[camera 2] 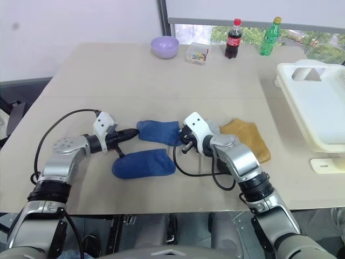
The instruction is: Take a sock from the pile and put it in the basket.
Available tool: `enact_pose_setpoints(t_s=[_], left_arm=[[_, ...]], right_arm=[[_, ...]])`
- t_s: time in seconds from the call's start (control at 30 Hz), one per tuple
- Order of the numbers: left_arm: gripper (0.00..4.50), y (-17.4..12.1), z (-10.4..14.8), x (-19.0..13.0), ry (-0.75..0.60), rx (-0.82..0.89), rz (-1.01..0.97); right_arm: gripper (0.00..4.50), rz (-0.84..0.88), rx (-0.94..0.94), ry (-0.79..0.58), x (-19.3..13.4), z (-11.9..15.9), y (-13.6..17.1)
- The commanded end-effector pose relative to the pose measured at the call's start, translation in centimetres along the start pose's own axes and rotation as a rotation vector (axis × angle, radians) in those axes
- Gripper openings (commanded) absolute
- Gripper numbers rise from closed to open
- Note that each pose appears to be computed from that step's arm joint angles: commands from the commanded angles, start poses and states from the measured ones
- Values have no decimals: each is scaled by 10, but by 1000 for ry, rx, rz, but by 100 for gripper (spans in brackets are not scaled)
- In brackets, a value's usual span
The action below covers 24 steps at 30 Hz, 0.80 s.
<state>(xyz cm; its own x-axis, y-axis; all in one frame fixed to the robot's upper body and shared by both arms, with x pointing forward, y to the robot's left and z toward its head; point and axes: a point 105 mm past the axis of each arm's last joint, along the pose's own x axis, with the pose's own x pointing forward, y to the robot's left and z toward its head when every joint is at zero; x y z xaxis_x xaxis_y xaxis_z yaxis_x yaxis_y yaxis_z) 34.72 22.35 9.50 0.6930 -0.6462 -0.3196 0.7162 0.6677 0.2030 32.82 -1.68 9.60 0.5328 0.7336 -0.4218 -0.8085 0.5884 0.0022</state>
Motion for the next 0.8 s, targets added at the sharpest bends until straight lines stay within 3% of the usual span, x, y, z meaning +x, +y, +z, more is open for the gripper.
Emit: enact_pose_setpoints(t_s=[0.03, 0.27, 0.5, 0.8], left_arm=[[5, 1, -7, -15, 1, -41, 25], [5, -17, 11, -47, -141, -238, -5], [5, -33, 32, -75, -286, -306, 25], [5, -71, 30, -114, -282, -377, 86]], right_arm=[[0, 5, -17, -48, -3, 11, 5], [0, -5, -20, -113, -9, 25, 7], [0, 49, -19, -169, -21, 41, 21], [0, 195, 30, -162, -43, 42, 54]])
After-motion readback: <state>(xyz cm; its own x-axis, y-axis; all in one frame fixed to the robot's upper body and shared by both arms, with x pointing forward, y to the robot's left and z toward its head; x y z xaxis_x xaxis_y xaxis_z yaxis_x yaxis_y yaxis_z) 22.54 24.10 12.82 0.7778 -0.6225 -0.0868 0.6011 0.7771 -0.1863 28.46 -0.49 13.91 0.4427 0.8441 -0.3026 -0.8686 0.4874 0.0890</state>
